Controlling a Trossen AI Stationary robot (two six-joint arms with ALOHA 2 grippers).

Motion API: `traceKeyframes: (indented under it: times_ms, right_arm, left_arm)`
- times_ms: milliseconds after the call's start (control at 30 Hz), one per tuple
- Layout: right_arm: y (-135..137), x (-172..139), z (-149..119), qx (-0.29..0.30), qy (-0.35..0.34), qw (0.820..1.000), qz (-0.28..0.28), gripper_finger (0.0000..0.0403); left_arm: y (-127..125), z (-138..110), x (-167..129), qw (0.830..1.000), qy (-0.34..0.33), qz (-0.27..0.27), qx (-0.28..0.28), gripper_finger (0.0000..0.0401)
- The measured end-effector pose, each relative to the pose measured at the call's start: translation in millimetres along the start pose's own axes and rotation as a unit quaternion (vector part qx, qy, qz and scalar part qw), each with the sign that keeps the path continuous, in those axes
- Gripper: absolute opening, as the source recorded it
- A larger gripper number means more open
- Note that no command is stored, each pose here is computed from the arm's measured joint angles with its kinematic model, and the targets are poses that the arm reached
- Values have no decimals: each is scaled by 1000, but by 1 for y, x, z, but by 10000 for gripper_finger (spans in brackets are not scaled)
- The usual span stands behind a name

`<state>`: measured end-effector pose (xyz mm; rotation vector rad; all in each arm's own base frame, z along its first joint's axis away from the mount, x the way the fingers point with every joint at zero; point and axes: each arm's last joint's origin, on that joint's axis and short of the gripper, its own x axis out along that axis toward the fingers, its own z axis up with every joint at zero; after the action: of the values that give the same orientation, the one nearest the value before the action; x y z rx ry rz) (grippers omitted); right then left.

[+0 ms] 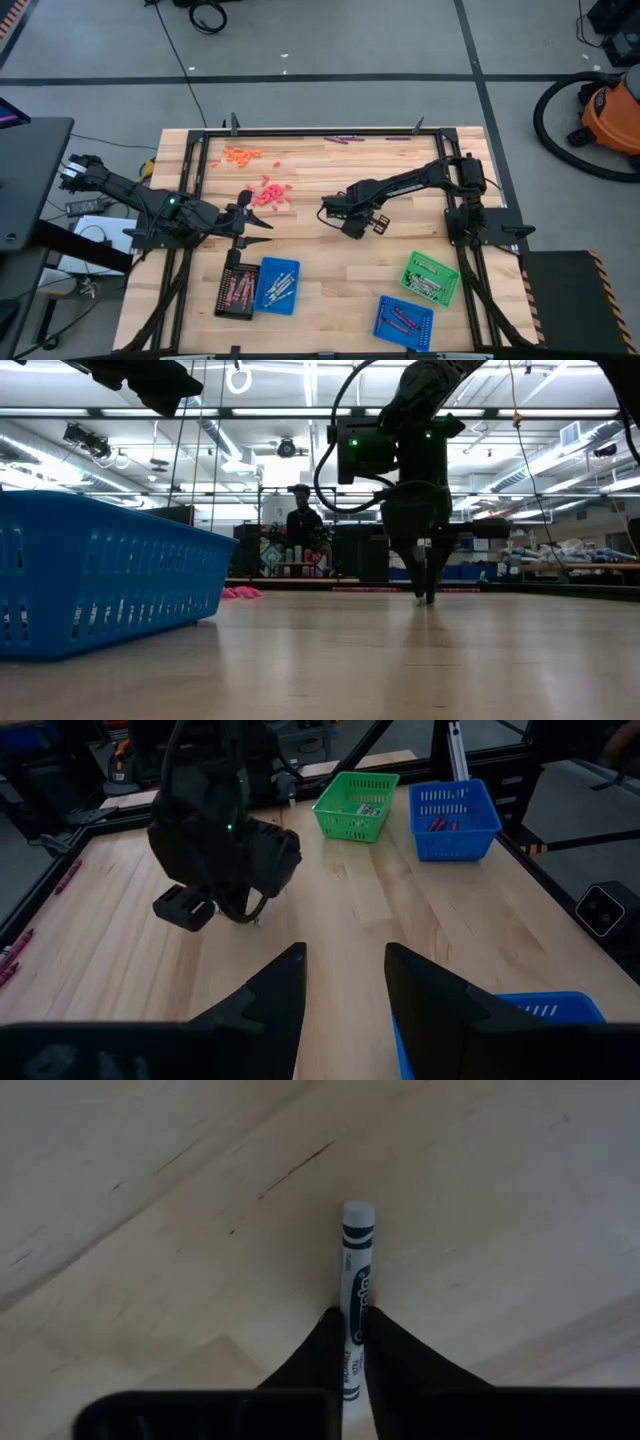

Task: Sort crayons
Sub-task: Put the white crayon into the left blue bin

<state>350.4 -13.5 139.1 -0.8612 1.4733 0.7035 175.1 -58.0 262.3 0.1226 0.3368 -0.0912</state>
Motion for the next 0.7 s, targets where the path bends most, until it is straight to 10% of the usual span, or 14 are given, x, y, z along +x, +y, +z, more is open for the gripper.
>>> traceKeyframes:
  times_ms: [700]
  right_arm:
    - [-3,-52,62,-32,-99,984,-144,27]
  left_arm:
    - [0,-4,0,999,20,0,-30,148]
